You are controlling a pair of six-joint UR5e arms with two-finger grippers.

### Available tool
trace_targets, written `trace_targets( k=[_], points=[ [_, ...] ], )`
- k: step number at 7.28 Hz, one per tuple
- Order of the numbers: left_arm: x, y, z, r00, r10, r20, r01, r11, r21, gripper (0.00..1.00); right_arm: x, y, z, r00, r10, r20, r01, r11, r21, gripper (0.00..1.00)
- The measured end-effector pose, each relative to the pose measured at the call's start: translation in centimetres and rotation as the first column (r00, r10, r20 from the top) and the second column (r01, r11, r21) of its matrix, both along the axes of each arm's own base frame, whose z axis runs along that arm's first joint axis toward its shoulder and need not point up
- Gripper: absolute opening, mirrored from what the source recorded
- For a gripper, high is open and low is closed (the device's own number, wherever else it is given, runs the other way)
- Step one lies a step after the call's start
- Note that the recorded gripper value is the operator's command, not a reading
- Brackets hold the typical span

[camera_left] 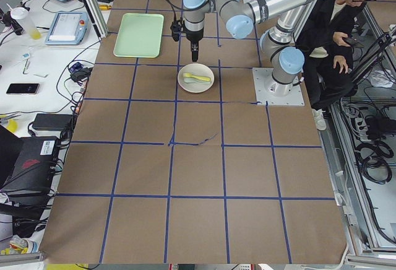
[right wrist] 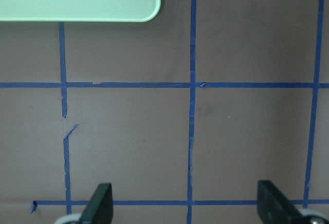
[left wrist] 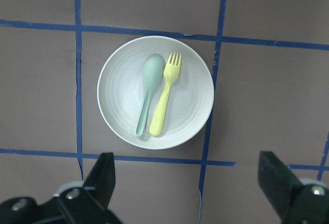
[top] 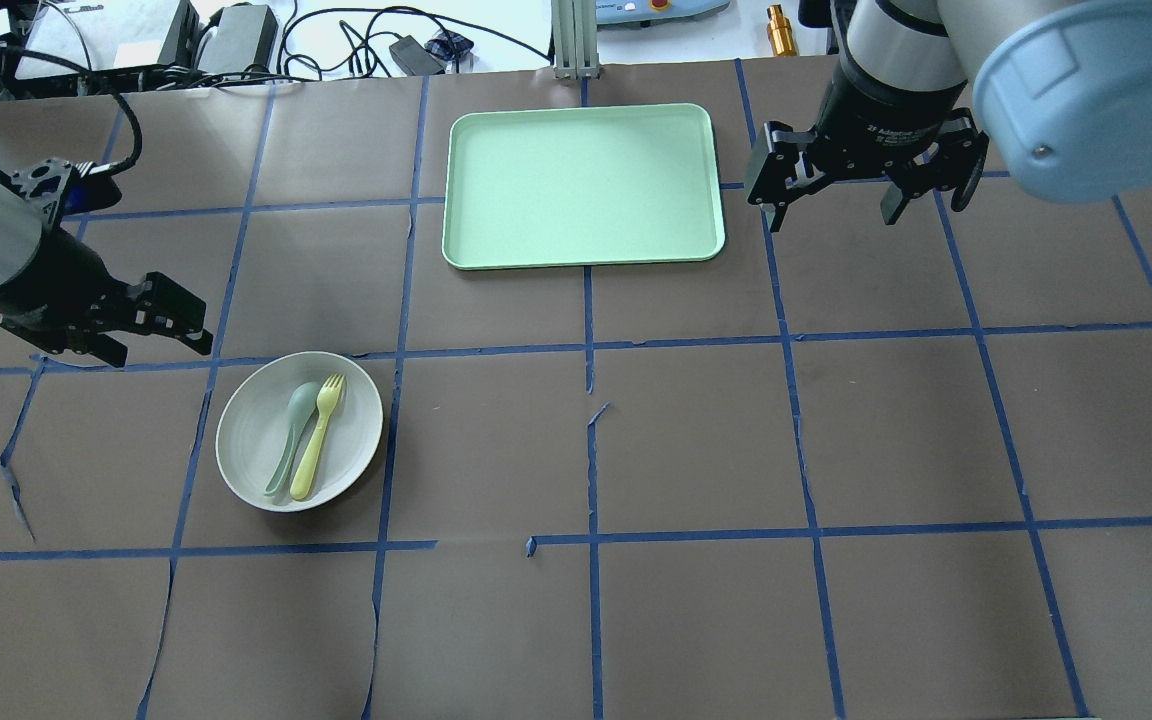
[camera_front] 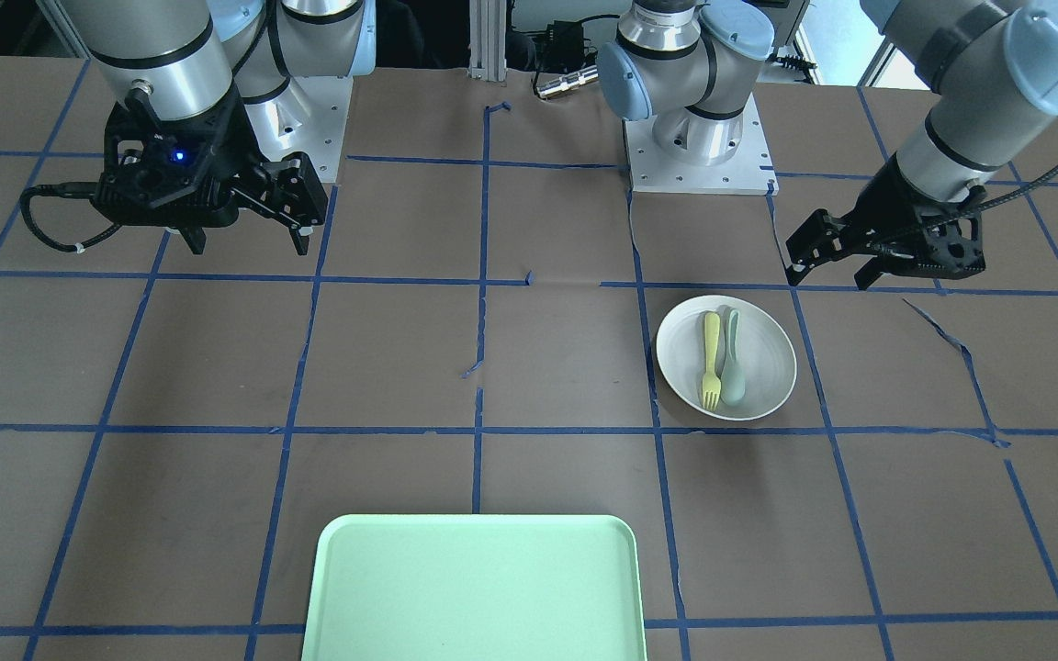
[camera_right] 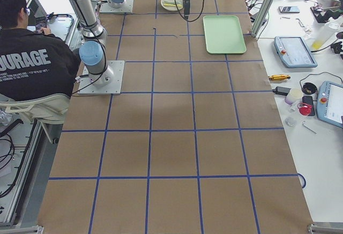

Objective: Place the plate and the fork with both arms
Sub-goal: 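Grasp the white plate's rim with the left gripper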

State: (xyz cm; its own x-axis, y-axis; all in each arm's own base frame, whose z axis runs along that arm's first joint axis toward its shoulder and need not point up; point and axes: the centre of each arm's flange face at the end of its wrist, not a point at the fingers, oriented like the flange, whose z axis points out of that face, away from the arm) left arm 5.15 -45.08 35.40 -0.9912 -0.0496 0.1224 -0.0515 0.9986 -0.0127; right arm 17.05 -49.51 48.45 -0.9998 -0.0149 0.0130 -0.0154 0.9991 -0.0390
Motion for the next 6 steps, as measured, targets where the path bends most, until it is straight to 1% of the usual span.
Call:
trace_targets(
  k=[1, 2, 3, 4, 5, 6],
  points=[
    [1.9, 1.1, -4.8, 1.000, 0.003, 0.003, -0.003, 1.000, -0.015, 0.89, 0.0, 0.0, -0.1, 1.000, 0.000, 0.000, 0.000, 1.000, 0.001, 1.00],
    [2.7, 2.0, -8.9, 1.000, -0.002, 0.013, 0.002, 0.999, -0.032, 0.80, 0.0, 0.0, -0.1, 1.000, 0.000, -0.001, 0.000, 1.000, 0.002, 1.00],
    [3.1, 2.5, -11.8, 1.000, -0.013, 0.015, 0.013, 0.999, -0.032, 0.76, 0.0, 0.0, -0.2, 1.000, 0.000, -0.001, 0.000, 1.000, 0.003, 1.00],
    [3.3, 2.5, -13.9, 1.000, -0.020, 0.007, 0.020, 1.000, -0.015, 0.68, 0.0, 0.0, -0.2, 1.000, 0.000, -0.001, 0.000, 1.000, 0.004, 1.00],
    [3.5, 2.4, -15.3, 1.000, -0.023, 0.002, 0.023, 1.000, 0.001, 0.53, 0.0, 0.0, -0.2, 1.000, 0.000, -0.001, 0.000, 1.000, 0.004, 1.00],
    [3.8, 2.1, -16.2, 1.000, -0.022, 0.004, 0.022, 1.000, 0.008, 0.35, 0.0, 0.0, -0.2, 1.000, 0.000, -0.002, 0.000, 1.000, 0.004, 1.00]
  ],
)
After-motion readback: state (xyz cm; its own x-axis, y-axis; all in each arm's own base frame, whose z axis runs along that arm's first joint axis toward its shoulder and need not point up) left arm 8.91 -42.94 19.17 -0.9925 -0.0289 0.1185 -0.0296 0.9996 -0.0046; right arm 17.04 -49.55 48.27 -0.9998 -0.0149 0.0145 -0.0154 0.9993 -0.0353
